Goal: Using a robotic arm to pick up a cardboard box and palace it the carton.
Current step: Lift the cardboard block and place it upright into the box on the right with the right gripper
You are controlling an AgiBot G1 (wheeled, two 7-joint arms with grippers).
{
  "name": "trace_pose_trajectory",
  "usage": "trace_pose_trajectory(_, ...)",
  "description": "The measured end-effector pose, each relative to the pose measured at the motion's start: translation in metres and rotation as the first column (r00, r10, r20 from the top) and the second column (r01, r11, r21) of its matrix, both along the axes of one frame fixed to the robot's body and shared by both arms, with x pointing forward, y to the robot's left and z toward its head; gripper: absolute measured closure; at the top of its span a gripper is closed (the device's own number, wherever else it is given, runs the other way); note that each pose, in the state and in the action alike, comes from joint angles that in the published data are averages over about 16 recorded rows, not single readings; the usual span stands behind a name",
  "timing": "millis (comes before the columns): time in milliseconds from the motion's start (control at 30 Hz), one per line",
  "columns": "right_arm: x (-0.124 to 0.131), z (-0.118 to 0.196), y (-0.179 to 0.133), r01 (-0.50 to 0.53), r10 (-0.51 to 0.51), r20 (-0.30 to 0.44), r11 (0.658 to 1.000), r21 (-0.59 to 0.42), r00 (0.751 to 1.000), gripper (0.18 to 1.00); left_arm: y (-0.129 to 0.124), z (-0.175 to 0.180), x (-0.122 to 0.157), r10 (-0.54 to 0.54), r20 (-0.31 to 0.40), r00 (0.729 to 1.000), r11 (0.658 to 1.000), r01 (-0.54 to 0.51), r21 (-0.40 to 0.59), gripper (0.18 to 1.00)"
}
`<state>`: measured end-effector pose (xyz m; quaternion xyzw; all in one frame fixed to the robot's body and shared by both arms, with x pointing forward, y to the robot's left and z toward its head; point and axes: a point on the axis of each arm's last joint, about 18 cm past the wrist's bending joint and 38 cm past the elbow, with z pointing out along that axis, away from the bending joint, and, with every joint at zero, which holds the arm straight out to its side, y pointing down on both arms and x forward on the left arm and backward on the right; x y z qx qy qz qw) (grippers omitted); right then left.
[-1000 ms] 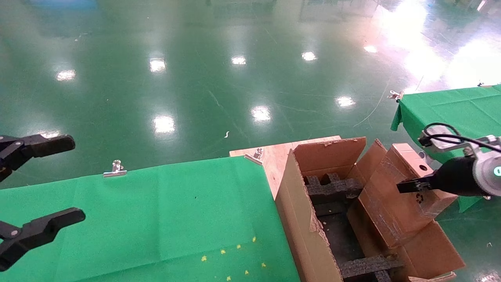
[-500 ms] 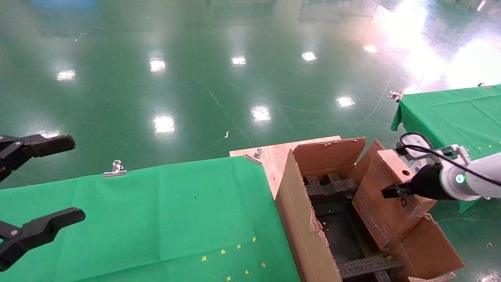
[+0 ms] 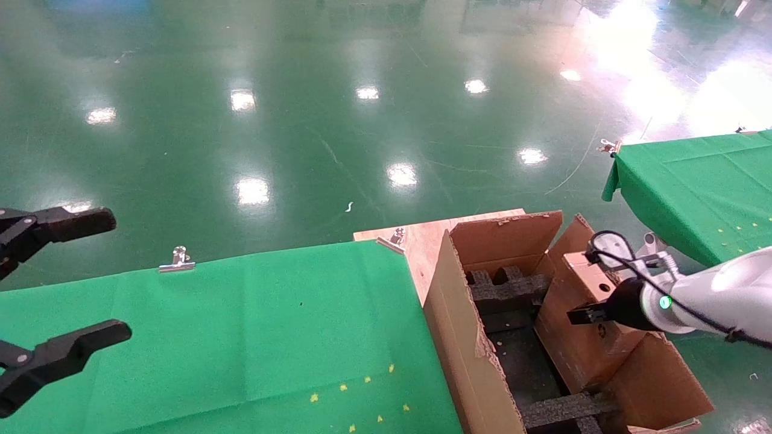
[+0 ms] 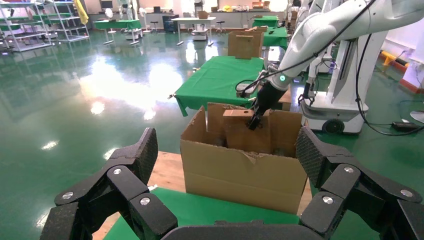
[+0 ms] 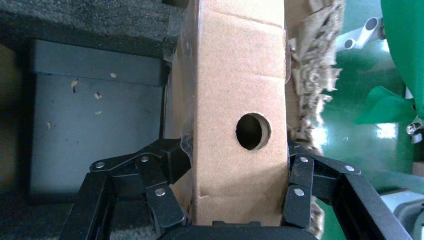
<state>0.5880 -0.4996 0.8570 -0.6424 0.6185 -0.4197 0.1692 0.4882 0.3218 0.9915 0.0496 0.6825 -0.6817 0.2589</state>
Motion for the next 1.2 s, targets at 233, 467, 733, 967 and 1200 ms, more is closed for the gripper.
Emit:
trace_pose_trajectory(233,0.005,-0.023,0.007,0.014,-0.014,-0.011,1.000,0.004,1.000,0.885,0.000,0.000,0.000,0.000,0.000,1.000,1.000,0.000,0.000,0.183)
trace_pose_trajectory(467,0.009,-0.045,0.011,0.021,-0.020,-0.031,1.000,0.006,0.999,0.889,0.000,0.000,0.000,0.000,0.000,1.000,1.000,0.000,0.000,0.183)
trace_pose_trajectory(733,0.018,-0.068,0.013,0.023,-0.022,-0.056,1.000,0.001,0.998,0.895,0.000,0.000,0.000,0.000,0.000,1.000,1.000,0.000,0.000,0.183)
trace_pose_trajectory(967,0.029,-0.086,0.013,0.025,-0.025,-0.084,1.000,0.003,0.996,0.899,0.000,0.000,0.000,0.000,0.000,1.000,1.000,0.000,0.000,0.183)
trace_pose_trajectory(1200,0.036,-0.102,0.014,0.017,-0.016,-0.115,1.000,0.008,0.993,0.901,0.000,0.000,0.000,0.000,0.000,1.000,1.000,0.000,0.000,0.183)
